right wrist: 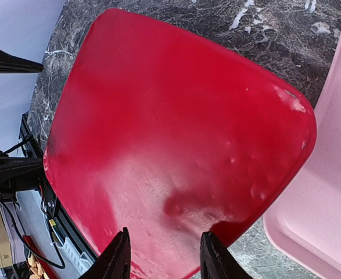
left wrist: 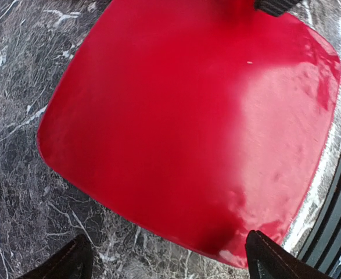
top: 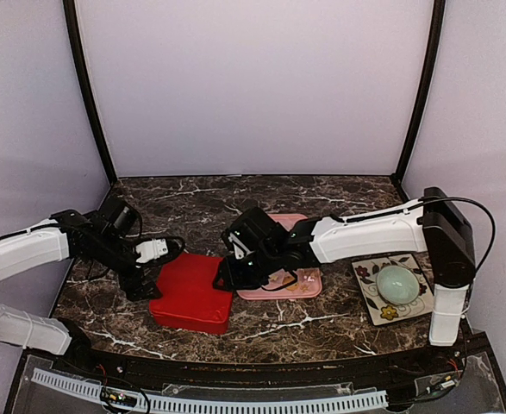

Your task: Pack the cookies

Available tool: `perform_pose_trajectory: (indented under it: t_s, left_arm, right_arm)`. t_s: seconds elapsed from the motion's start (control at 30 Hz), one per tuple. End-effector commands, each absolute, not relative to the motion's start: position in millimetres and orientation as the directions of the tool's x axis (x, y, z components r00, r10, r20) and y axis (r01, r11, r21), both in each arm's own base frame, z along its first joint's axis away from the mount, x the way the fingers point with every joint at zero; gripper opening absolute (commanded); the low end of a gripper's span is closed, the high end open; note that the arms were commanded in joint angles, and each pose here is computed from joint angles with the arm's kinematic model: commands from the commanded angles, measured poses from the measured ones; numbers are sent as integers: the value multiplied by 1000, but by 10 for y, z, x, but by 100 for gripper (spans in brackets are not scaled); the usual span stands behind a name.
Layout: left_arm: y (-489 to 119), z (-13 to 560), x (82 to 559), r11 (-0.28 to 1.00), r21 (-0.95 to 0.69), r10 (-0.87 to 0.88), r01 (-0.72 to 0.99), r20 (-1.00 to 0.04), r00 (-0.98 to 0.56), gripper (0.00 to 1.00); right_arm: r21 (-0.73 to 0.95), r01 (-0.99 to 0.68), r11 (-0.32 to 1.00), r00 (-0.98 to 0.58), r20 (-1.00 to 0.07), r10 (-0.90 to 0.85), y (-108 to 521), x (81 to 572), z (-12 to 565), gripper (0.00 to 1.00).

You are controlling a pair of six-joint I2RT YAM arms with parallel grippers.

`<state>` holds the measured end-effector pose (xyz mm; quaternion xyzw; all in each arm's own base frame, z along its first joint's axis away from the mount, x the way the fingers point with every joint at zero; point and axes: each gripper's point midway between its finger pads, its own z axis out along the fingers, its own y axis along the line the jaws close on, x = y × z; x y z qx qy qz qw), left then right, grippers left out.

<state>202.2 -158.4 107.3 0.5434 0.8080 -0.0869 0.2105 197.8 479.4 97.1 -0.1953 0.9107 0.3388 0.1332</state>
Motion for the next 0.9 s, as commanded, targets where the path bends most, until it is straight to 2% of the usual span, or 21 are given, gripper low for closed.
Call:
perform_pose_trajectory:
  t_s: [0.0,0.13,0.43,0.67,0.87]
  left_arm:
    - [-1572,1029,2355,481,132,809,867,-448,-381,91]
    - [-1482,915,2474,504,172,812,846,-429,-396,90]
    - [-1291,629,2303,485,202,842,851,-369,-393,89]
    - [-1291,716,2150,471,175,839,864,-390,-379,90]
    - [-1184,638,2092,451,212,862,867,-356,-362,90]
  right_arm:
    - [573,-458,680,-881,-393,-262,4875,2055,1039,41]
    - [581,-462,670,-879,-399,-260,4906,2061,1078,41]
    - [599,-467,651,-877,-411,-250,4956,2070,1166,40]
    - [595,-467,654,-876,-410,-253,4967,2083,1153,40]
    - [601,-469,647,-875,-414,-250,4997,2090,1176,40]
